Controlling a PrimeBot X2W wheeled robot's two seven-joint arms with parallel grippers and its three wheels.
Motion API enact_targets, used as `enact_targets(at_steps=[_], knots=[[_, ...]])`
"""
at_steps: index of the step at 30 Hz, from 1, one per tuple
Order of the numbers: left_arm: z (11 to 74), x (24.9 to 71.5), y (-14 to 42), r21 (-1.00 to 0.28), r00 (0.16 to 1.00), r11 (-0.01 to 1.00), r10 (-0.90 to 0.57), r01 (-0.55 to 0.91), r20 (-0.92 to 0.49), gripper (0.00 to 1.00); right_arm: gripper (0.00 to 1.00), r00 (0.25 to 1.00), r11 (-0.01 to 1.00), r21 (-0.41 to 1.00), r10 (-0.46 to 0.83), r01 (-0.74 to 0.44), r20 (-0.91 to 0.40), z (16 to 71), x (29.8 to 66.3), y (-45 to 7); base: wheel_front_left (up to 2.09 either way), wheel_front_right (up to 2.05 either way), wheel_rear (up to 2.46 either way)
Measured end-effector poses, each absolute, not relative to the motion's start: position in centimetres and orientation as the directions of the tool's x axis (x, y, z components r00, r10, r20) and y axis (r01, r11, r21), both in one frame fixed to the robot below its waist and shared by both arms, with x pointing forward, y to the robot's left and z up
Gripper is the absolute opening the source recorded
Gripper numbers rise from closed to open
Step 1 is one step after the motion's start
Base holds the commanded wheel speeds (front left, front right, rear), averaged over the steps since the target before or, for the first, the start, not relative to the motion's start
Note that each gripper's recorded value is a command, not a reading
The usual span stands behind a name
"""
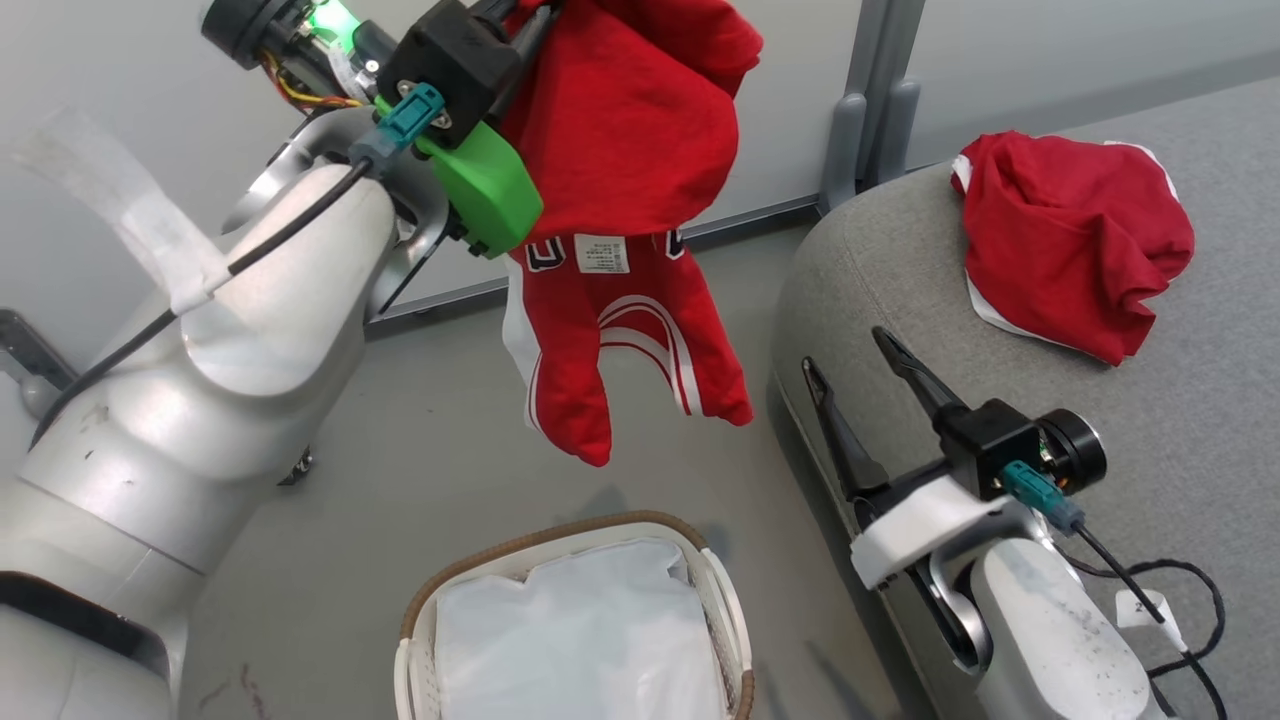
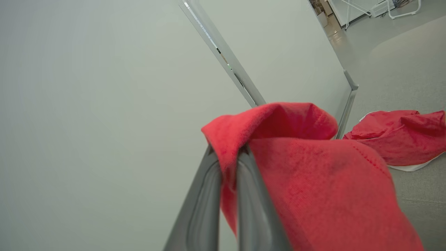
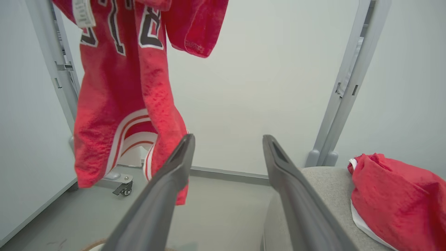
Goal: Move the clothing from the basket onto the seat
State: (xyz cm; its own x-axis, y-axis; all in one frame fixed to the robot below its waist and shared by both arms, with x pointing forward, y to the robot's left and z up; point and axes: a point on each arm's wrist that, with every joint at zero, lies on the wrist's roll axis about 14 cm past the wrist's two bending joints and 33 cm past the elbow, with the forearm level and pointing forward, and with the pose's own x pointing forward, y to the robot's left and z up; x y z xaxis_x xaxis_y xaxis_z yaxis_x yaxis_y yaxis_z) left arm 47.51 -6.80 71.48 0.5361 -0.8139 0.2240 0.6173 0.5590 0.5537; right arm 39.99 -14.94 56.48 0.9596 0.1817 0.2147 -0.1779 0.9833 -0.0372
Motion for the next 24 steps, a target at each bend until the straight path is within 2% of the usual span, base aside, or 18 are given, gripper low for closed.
enact_targets(at_steps=[7,15,16,18,19,24], knots=[[73.4,45.3,-7.8,0.580,0.490,0.537,-0.834,0.613,0.254,0.00,1.00,0.913,0.951,-0.094,0.310,-0.295,0.266,59.4,41.9,-10.8,0.00,0.00,0.00],[74.4,43.5,-7.7,0.588,0.467,0.530,-0.841,0.611,0.273,0.00,1.00,0.890,0.917,-0.156,0.395,-0.367,0.228,59.8,44.3,-7.9,0.00,0.00,0.00],[74.4,43.3,-7.6,0.587,0.467,0.531,-0.841,0.611,0.274,0.00,0.78,0.889,0.913,-0.161,0.403,-0.374,0.219,59.7,44.5,-7.6,0.00,0.00,0.00],[74.3,43.2,-7.4,0.584,0.469,0.532,-0.840,0.614,0.272,0.00,0.19,0.886,0.907,-0.166,0.415,-0.386,0.205,59.5,44.9,-7.1,0.00,0.00,0.00],[74.1,43.2,-7.2,0.579,0.475,0.535,-0.838,0.616,0.269,0.00,0.00,0.884,0.903,-0.169,0.423,-0.395,0.197,59.3,45.0,-6.8,0.00,0.00,0.00],[72.2,43.5,-6.0,0.540,0.513,0.554,-0.823,0.634,0.243,0.00,0.00,0.880,0.896,-0.167,0.438,-0.411,0.186,59.1,45.2,-6.1,0.00,0.00,0.00]])
